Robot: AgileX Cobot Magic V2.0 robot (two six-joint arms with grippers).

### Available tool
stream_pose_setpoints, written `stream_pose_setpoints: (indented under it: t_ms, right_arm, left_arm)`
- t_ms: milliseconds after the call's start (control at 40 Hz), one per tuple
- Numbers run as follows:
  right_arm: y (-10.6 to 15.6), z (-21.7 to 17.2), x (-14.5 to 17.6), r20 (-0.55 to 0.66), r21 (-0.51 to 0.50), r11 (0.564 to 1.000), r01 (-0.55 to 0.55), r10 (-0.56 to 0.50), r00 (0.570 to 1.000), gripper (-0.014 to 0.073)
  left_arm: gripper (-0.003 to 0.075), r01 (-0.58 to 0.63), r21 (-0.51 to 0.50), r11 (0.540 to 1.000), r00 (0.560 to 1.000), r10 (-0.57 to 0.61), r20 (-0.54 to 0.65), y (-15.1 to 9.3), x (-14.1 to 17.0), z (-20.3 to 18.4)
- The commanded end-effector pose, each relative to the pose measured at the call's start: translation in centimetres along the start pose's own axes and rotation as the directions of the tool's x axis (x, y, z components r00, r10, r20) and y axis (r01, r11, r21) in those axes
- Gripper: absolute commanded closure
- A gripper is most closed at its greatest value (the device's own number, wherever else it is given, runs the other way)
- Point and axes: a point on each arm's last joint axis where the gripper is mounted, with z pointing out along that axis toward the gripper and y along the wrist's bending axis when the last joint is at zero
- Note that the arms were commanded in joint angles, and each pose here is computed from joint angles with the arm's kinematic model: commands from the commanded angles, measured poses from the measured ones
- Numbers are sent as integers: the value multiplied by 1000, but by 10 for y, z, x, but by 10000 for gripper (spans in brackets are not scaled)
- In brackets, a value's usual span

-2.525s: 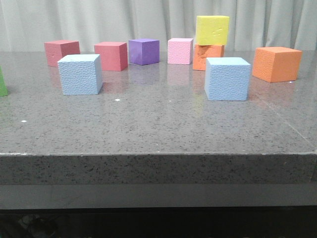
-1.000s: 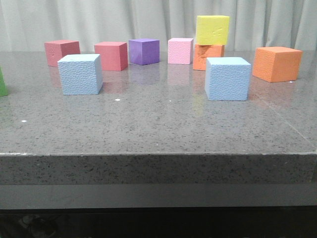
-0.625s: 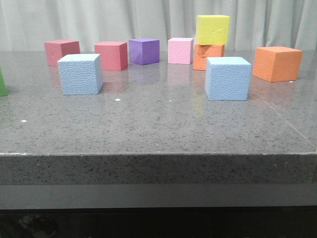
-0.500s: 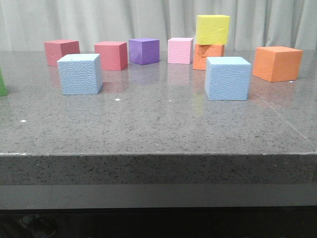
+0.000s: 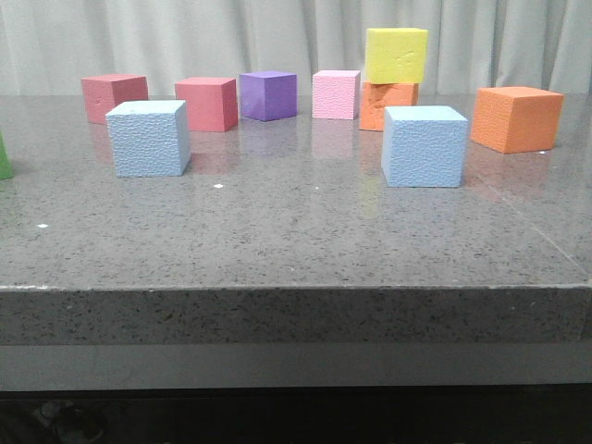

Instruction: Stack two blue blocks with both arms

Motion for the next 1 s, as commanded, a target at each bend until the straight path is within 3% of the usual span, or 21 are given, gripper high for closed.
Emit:
stream_pose_setpoints:
  t_ms: [0,125,275,375,500,825,975]
  right_arm:
    - [15,4,-27,48,-66,997,32,-29,998,-39]
    - [33,30,-45,-34,-98,995,23,-27,999,-39]
    - [40,66,-68,-45,26,999,-35,36,998,-39]
    - [38,86,-81,-32,103,986,-134,138,990,-39]
    - [42,108,-94,-20,117,970,-213,217,976,-39]
    - [52,164,-116,-43,131,961,-245,253,967,-39]
    - [49,190,-108,-88,168,953,-252,269,959,-39]
  left_arm:
    - [133,-14,44,999,995,10,98,-6,-16,-4]
    - [133,-21,58,998,995,15,97,-7,-16,-4]
    - [133,-22,57,998,995,17,97,-7,-16,-4]
    - [133,-23,57,998,995,17,97,-7,-16,-4]
    - [133,-23,57,998,995,17,97,-7,-16,-4]
    - [133,-23,57,998,995,17,97,-7,-16,-4]
    - [133,-23,57,998,995,17,97,-7,-16,-4]
